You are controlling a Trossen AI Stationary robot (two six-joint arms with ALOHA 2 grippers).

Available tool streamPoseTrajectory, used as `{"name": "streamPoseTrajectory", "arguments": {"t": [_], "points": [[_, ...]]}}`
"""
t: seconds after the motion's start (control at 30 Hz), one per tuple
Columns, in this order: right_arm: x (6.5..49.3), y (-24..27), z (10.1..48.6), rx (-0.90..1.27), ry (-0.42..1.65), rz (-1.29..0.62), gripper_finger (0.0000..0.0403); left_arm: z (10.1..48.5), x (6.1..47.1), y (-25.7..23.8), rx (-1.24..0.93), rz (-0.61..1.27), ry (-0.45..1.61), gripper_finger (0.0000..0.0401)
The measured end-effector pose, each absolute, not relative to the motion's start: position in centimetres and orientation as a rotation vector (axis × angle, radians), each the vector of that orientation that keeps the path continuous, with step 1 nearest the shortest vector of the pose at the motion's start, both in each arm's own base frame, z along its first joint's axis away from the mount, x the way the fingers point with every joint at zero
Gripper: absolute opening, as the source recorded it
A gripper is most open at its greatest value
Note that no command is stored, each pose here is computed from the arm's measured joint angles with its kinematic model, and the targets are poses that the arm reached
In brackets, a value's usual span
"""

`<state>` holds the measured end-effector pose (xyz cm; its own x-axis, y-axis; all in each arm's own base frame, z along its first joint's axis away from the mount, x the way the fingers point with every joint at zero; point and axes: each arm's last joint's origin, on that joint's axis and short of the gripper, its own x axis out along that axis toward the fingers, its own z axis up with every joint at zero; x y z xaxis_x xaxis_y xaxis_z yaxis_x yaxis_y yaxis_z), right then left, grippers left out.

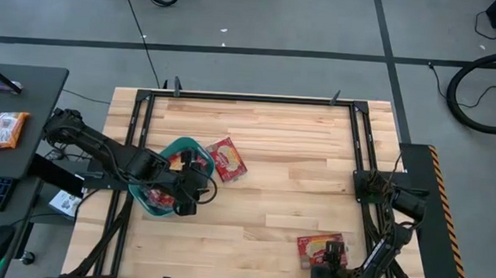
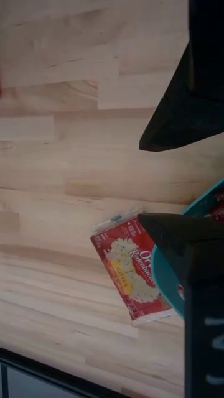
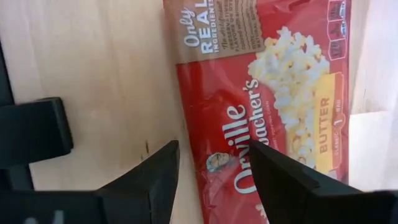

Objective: Sort popcorn bags into baskets
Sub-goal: Put the red popcorn bag into the green bin

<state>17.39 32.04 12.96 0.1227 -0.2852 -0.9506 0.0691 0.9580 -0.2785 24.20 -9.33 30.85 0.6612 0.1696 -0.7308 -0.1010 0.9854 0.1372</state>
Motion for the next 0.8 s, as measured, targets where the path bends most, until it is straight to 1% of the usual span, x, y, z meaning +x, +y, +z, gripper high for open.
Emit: {"name": "streamPoseTrajectory", "arguments": {"t": [0.1, 0.2, 0.27, 0.47, 0.53, 0.67, 0.8], "points": [[17.3, 31.9, 12.8, -0.18, 1.422, -0.26, 0.0198, 30.8, 24.2, -9.3, 0.087, 0.153, 0.834, 0.0176], [17.2, 31.7, 12.6, -0.184, 1.419, -0.262, 0.018, 30.8, 24.2, -9.3, 0.087, 0.153, 0.834, 0.0176], [17.2, 31.7, 12.4, -0.192, 1.418, -0.255, 0.0153, 30.8, 24.2, -9.3, 0.087, 0.153, 0.835, 0.0176], [17.1, 31.8, 12.1, -0.191, 1.408, -0.233, 0.0046, 30.8, 24.2, -9.3, 0.084, 0.155, 0.835, 0.0176], [17.1, 31.8, 12.3, -0.189, 1.407, -0.23, 0.0019, 30.8, 24.2, -9.4, 0.078, 0.147, 0.836, 0.0176], [17.3, 32.2, 12.9, -0.204, 1.417, -0.239, 0.0015, 30.6, 24.7, -9.7, 0.092, 0.101, 0.839, 0.0176], [17.5, 32.2, 14.6, -0.262, 1.413, -0.261, 0.0015, 29.5, 26.2, -10.5, 0.236, 0.024, 0.83, 0.0176]]}}
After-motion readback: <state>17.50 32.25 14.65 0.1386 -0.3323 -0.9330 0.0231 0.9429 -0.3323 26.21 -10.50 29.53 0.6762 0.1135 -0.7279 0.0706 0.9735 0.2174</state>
